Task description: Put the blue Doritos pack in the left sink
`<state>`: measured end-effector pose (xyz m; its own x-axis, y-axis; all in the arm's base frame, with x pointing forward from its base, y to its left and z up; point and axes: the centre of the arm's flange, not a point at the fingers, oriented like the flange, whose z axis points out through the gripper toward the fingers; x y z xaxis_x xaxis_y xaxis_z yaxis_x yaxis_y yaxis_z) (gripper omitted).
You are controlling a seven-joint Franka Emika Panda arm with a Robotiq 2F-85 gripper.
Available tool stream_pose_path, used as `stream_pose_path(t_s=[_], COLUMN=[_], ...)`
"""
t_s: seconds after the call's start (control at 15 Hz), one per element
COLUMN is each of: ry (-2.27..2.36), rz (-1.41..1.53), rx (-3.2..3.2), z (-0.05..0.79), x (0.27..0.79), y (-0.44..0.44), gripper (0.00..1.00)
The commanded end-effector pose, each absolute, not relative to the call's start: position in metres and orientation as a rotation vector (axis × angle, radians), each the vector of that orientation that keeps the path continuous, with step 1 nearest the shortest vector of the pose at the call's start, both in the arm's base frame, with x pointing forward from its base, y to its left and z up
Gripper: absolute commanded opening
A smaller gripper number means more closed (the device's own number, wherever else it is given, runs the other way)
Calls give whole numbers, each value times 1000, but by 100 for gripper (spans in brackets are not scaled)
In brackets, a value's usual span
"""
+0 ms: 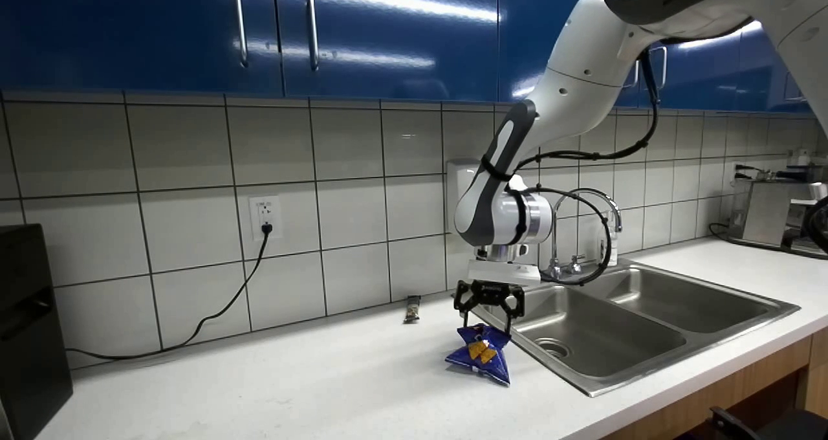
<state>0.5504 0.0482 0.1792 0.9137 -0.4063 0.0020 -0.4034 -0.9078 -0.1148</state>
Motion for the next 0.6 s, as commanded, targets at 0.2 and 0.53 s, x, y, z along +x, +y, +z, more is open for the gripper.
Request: stream_pose_path(t_s=[0.2,0.53], ry=[669,682], rz=[-61,-60], rx=[-2973,-2974], z=[173,170], x=[563,566], y=[53,52], gripper=[100,100])
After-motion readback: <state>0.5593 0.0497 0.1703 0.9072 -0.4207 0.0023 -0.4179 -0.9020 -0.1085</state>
